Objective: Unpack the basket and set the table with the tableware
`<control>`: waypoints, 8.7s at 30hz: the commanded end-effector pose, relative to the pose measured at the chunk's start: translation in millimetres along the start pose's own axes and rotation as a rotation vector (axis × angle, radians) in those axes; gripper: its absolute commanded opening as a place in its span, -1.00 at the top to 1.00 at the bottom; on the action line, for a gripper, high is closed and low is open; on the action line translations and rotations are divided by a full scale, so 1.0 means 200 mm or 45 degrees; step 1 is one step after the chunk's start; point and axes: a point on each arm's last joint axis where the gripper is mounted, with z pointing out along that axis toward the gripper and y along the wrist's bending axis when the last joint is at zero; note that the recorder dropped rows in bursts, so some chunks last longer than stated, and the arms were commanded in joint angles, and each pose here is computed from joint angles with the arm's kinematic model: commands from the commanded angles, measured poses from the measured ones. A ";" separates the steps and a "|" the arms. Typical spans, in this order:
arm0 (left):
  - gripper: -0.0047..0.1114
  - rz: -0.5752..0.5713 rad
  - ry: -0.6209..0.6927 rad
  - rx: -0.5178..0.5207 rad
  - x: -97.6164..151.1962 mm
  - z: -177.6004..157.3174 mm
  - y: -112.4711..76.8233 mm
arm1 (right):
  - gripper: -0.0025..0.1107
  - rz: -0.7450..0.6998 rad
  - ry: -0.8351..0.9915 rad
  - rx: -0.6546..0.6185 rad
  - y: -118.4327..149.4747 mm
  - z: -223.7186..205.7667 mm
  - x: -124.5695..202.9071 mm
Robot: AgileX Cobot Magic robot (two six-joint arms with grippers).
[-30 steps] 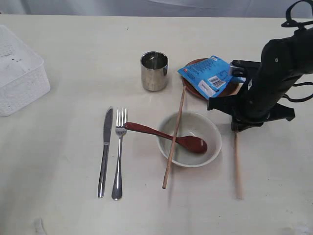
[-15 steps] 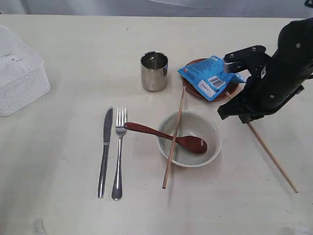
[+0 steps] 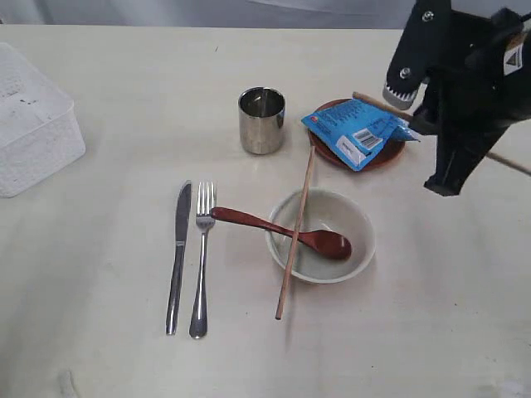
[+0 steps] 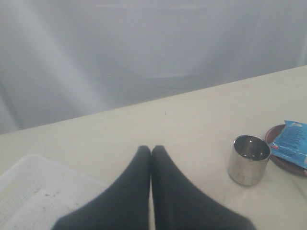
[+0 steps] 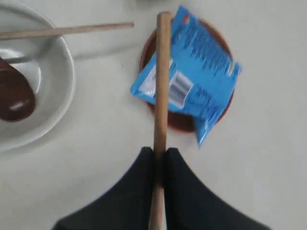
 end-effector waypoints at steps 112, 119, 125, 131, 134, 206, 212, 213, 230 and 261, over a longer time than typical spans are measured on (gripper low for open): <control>0.91 0.021 0.006 -0.005 0.01 0.00 0.00 | 0.96 -1.517 -0.205 -0.499 0.50 0.34 -0.29; 0.91 0.021 0.006 -0.005 0.01 0.00 0.00 | 0.96 -1.533 -0.197 -0.477 0.49 0.32 -0.29; 0.91 0.021 0.004 -0.005 0.01 0.00 0.00 | 0.96 -1.492 -0.242 -0.505 0.49 0.27 -0.29; 0.91 0.021 0.006 -0.005 0.01 0.00 0.00 | 0.96 -1.666 -0.151 -0.511 0.47 0.26 -0.25; 0.91 0.021 0.006 -0.005 0.01 0.00 0.00 | 0.96 -1.731 -0.105 -0.502 0.46 0.25 -0.23; 0.91 -0.011 -0.023 0.002 0.00 0.00 0.00 | 0.42 1.746 0.482 -0.097 0.06 -0.09 0.28; 0.91 -0.029 -0.021 0.002 0.00 0.00 0.00 | 0.42 1.860 0.524 -0.414 0.24 -0.01 0.28; 0.91 -0.031 -0.021 0.002 0.00 0.00 0.00 | 0.42 1.903 0.510 -0.400 0.27 0.02 0.30; 0.91 -0.032 -0.001 -0.004 0.01 0.00 0.00 | 0.42 2.262 0.479 -0.141 0.43 0.38 0.49; 0.91 -0.021 0.013 -0.008 0.01 0.00 0.00 | 0.42 2.136 0.563 -0.183 0.30 0.51 0.41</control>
